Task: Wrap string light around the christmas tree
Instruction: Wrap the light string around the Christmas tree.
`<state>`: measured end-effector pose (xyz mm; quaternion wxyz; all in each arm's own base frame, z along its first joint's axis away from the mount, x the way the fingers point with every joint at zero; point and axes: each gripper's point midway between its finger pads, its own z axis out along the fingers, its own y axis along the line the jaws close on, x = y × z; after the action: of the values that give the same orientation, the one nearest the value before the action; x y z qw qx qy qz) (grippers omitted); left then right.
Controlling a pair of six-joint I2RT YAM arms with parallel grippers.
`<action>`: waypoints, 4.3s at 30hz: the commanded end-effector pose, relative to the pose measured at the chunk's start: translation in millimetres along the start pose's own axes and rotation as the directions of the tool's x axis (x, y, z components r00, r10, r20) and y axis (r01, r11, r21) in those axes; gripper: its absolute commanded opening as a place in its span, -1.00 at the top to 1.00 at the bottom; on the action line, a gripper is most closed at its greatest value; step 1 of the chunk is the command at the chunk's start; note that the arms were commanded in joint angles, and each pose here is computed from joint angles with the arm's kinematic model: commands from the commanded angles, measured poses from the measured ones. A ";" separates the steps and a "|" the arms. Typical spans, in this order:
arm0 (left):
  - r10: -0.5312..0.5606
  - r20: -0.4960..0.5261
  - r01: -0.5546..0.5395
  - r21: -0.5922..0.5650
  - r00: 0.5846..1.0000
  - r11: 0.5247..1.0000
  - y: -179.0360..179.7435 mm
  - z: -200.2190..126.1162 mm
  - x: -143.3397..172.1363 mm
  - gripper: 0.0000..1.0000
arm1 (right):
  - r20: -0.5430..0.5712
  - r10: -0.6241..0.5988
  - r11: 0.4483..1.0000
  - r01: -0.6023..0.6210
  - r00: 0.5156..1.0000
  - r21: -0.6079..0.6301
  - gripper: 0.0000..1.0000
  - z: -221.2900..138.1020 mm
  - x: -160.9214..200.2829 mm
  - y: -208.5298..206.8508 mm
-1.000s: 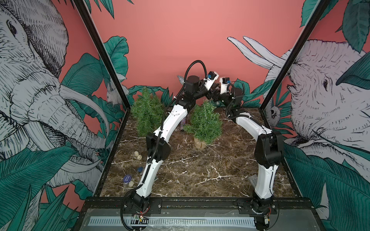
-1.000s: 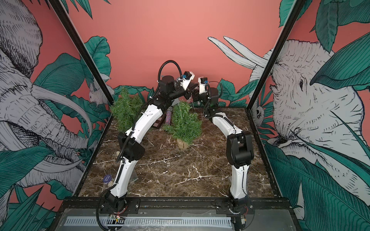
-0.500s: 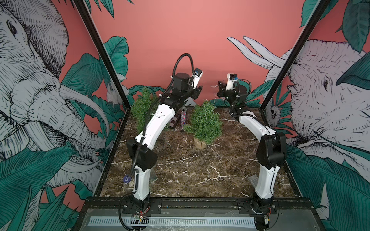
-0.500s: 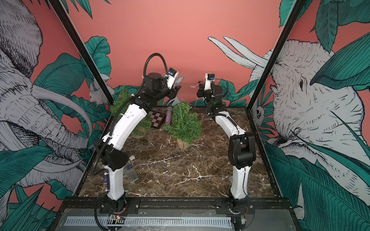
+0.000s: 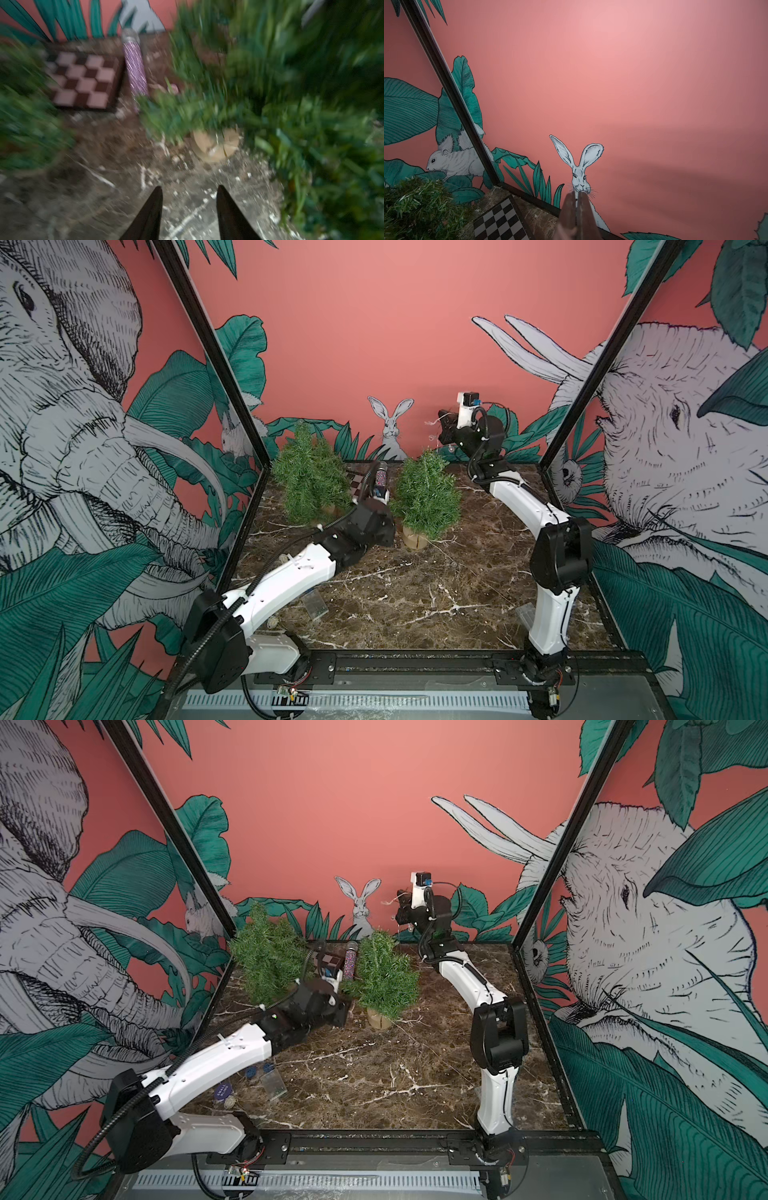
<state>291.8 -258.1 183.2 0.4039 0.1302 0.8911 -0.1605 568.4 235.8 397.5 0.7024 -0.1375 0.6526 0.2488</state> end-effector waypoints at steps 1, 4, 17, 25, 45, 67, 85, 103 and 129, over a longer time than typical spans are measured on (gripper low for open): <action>-0.280 0.101 0.267 0.127 0.955 0.955 -34.5 1.2 1.8 0.07 | 0.088 -0.040 0.998 0.043 0.995 -0.040 1.00 -8.3 -46.8 15.2; -0.364 0.069 0.344 0.206 0.929 0.916 -65.0 17.5 34.6 0.01 | 0.089 -0.040 0.998 0.044 0.995 -0.042 1.00 -9.3 -49.4 16.5; -0.484 0.013 0.436 0.411 0.875 0.801 -165.7 86.7 86.5 -0.21 | 0.088 -0.024 0.998 0.029 0.996 -0.050 1.00 -12.0 -52.9 20.2; -0.516 -0.055 0.484 0.443 0.855 0.755 -199.0 101.0 98.0 -0.31 | 0.096 -0.037 0.998 0.041 0.995 -0.045 1.00 -17.4 -58.8 21.4; -0.632 -0.222 0.659 0.411 0.743 0.630 -248.3 144.7 128.1 -0.08 | 0.094 -0.072 0.997 0.075 0.993 -0.025 1.00 -27.2 -61.8 17.9; -0.543 -0.247 0.596 0.291 0.802 0.748 -103.8 53.6 127.2 1.00 | 0.172 -0.025 0.992 0.045 0.985 -0.115 1.00 0.9 -102.8 44.1; -0.514 -0.264 0.531 -0.006 0.816 0.847 69.8 10.7 123.3 1.00 | 0.178 -0.033 0.979 0.068 0.983 -0.192 1.00 66.7 -68.4 57.2; -0.425 -0.083 0.425 -0.016 0.901 0.905 106.2 -11.8 29.0 1.00 | 0.347 -0.088 0.985 0.133 0.934 -0.108 1.00 56.0 -113.3 36.4; -0.286 0.168 0.260 0.164 0.943 0.952 88.9 -51.2 -144.9 1.00 | 0.604 -0.099 0.994 0.103 0.791 0.027 1.00 -11.5 -219.1 -22.8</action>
<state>388.8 -167.0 282.3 0.4302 -0.0089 0.8607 -0.2721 623.6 189.8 530.4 0.8450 -0.0805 0.4708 0.2405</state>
